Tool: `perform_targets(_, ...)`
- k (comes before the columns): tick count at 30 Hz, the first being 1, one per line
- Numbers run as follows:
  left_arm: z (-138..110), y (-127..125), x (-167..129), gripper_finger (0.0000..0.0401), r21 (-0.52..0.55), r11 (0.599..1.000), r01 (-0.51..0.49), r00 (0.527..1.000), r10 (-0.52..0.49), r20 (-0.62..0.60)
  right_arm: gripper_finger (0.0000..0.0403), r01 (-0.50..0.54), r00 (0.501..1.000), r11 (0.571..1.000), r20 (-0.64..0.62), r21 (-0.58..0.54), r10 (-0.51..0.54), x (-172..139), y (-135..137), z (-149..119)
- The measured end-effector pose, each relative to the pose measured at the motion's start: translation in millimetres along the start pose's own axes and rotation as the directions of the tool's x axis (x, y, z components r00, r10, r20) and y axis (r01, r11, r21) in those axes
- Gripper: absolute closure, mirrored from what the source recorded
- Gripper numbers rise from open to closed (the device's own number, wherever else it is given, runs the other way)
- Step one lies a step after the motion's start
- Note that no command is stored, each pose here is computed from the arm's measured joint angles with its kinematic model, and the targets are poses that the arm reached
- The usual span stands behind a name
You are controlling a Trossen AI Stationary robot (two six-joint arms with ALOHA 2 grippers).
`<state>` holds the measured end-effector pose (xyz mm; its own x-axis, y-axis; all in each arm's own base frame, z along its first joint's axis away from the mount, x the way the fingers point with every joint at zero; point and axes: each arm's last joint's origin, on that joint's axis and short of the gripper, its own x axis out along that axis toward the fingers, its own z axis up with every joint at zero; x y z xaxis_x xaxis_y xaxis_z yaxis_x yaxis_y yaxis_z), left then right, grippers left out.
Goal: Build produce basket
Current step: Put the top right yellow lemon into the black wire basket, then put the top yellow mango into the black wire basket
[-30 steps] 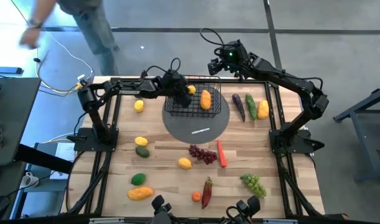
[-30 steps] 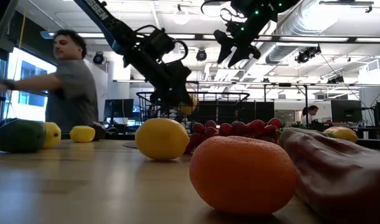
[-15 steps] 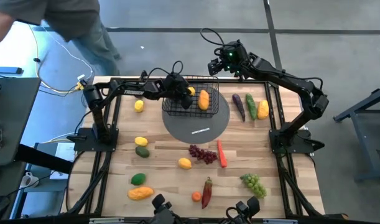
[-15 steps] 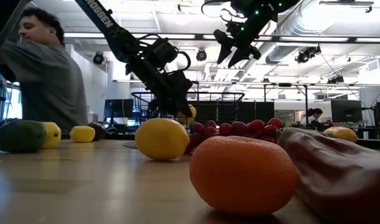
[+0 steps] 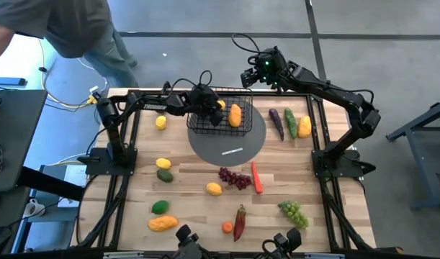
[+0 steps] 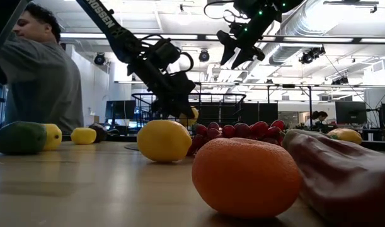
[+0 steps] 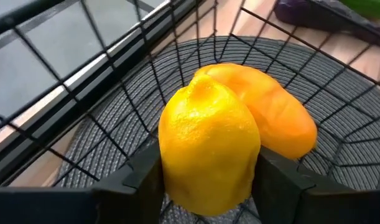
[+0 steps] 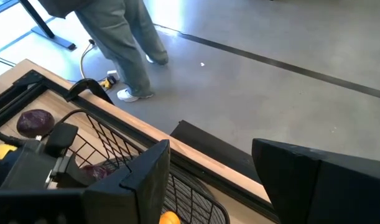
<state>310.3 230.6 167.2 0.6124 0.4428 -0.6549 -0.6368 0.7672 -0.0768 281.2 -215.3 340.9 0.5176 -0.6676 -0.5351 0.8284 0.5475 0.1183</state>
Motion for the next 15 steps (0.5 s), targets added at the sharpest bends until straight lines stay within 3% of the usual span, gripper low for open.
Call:
perform_targets(9,14.4,-0.9,-3.0,0.0165,0.008,1.0,0.0,1.0,0.0,0.01,0.0192,0.001,1.0,1.0,-0.002,0.018,-0.001,0.0,-0.1,-0.2)
perform_targets(15,22.3,0.7,-6.5,0.0143,0.037,0.996,-0.084,0.996,0.085,-0.027,0.0192,0.003,1.0,1.0,-0.009,0.023,-0.002,0.0,-0.2,-1.0)
